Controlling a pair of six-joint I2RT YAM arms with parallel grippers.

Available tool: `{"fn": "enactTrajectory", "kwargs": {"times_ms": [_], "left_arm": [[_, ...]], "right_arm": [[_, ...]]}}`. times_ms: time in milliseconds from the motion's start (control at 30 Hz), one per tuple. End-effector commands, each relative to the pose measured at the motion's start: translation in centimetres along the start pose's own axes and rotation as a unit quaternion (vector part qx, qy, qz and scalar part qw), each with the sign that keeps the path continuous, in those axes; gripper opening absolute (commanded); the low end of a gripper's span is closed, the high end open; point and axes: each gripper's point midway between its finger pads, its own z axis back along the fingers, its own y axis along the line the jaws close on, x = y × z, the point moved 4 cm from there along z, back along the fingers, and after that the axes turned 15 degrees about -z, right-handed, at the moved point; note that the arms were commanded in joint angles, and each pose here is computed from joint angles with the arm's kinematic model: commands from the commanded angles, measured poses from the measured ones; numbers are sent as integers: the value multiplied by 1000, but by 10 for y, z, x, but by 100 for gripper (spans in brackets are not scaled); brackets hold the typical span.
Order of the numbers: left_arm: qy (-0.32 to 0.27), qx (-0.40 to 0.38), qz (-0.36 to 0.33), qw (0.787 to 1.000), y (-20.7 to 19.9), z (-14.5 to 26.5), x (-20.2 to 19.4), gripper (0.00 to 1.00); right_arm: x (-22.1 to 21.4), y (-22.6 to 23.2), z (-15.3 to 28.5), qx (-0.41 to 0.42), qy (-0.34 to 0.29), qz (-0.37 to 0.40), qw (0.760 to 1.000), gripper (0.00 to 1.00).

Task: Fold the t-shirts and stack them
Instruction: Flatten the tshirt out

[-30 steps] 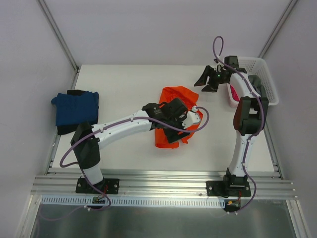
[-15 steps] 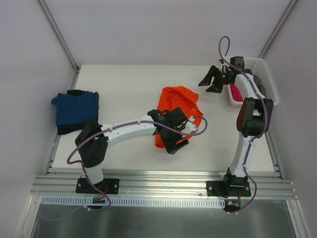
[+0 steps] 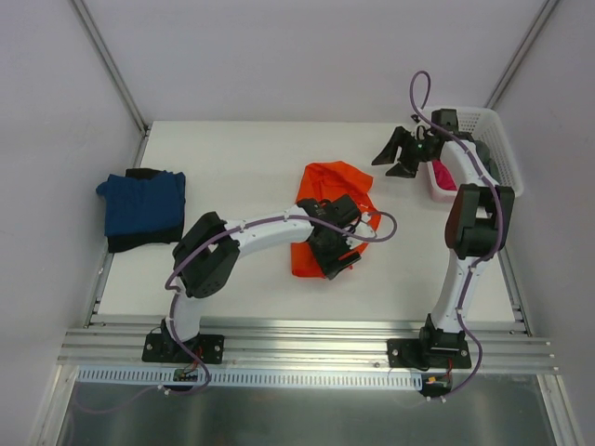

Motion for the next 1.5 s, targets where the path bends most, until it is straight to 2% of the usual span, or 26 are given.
{"fn": "enactTrajectory", "kwargs": {"times_ms": [0,167,367,467,500,633,1000,1100,1167,1333,1467], "left_arm": [[-26,58,-29,998,24,20,21,63],[-39,95,-44,994,36,37,32,64],[-21,89,-18,996,47,23,21,64],[-15,84,-8,996,51,17,16,61],[-15,83,-6,996,51,17,15,56],[-7,74,4,997,46,14,6,49],[0,59,15,998,35,15,-6,49],[0,60,13,998,37,14,-5,47],[2,59,15,998,37,12,-5,35],[-3,60,16,998,38,13,-1,24],[0,70,10,997,40,14,-1,7]], "right_arm": [[-1,26,27,14,-26,37,999,71],[-2,29,26,12,-28,45,999,72],[-2,31,24,10,-28,48,998,72],[-2,26,22,3,-24,44,999,72],[-3,24,20,0,-22,43,999,72],[-4,19,15,-2,-19,40,999,72],[1,24,14,3,-23,47,999,72],[-1,23,14,0,-23,46,999,72],[-2,23,15,0,-23,46,999,72],[-4,23,16,-2,-22,46,999,72],[-4,22,15,-2,-23,46,999,72]]}}
